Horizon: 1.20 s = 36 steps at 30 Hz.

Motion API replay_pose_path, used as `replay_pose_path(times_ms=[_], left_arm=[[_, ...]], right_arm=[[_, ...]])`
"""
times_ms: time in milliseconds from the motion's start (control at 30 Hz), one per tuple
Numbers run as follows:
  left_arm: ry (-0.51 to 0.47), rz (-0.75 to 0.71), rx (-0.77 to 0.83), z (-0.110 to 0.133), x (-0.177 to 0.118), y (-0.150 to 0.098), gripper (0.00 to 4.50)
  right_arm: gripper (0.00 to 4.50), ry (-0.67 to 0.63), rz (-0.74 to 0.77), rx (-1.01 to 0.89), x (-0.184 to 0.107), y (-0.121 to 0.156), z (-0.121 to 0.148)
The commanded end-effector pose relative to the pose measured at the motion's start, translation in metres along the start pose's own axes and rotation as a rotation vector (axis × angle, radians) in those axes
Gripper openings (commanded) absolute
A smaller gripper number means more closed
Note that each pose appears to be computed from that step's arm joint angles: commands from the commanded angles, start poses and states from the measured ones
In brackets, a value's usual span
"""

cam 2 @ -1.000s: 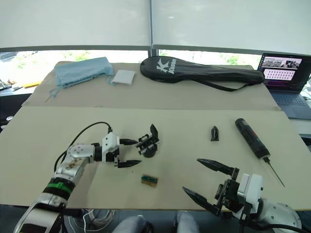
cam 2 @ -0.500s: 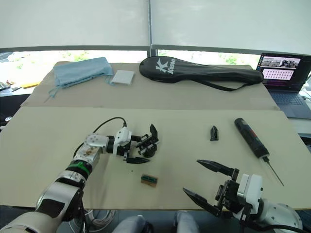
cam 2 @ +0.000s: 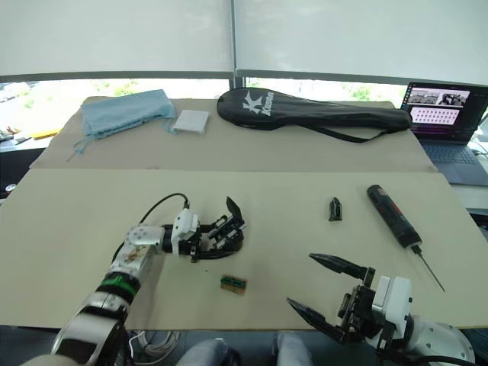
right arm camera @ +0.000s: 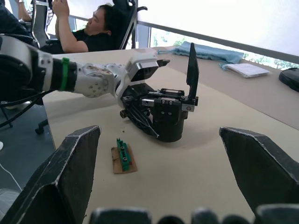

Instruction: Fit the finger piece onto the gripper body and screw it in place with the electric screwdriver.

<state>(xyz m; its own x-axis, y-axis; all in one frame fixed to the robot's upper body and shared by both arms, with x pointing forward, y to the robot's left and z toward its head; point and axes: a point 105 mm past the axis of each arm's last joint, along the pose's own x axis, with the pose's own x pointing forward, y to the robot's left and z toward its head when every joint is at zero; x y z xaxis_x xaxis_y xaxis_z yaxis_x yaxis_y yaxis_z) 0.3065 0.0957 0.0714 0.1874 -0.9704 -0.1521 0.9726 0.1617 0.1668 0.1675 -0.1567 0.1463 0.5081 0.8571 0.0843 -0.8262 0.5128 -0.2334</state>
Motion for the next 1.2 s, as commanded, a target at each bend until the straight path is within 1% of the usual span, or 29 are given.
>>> replay_pose_path(times_ms=[33,133,300,433,500,567,733,1000,1200], left_arm=[[-0.003,0.212,0.043,0.027,-0.001,0.009,2.28],[0.010,0.327,0.011,0.031,0.001,0.009,2.28],[0.042,0.423,0.002,0.027,0.007,0.009,2.28],[0.053,0.416,-0.020,0.020,0.014,0.007,2.28],[0.063,0.436,-0.012,0.017,0.016,0.009,2.28],[0.059,0.455,-0.013,0.018,0.019,0.011,2.28],[0.051,0.436,-0.033,0.017,0.029,0.005,2.28],[0.064,0.416,-0.022,0.017,0.032,0.003,2.28],[0.061,0.390,-0.034,0.014,0.040,-0.012,2.28]], right_arm=[[4.50,-0.023,0.033,-0.012,0.004,0.005,0.006],[4.50,-0.024,0.039,-0.006,0.006,0.005,0.005],[4.50,-0.024,0.050,-0.004,0.007,0.004,0.006],[4.50,-0.021,0.053,-0.006,0.007,0.002,0.007],[4.50,-0.019,0.056,-0.008,0.007,0.001,0.007],[4.50,-0.015,0.051,-0.016,0.007,0.000,0.007],[4.50,-0.011,0.049,-0.020,0.008,0.001,0.009],[4.50,-0.009,0.047,-0.026,0.010,0.001,0.010],[4.50,-0.011,0.035,-0.039,0.012,0.000,0.010]])
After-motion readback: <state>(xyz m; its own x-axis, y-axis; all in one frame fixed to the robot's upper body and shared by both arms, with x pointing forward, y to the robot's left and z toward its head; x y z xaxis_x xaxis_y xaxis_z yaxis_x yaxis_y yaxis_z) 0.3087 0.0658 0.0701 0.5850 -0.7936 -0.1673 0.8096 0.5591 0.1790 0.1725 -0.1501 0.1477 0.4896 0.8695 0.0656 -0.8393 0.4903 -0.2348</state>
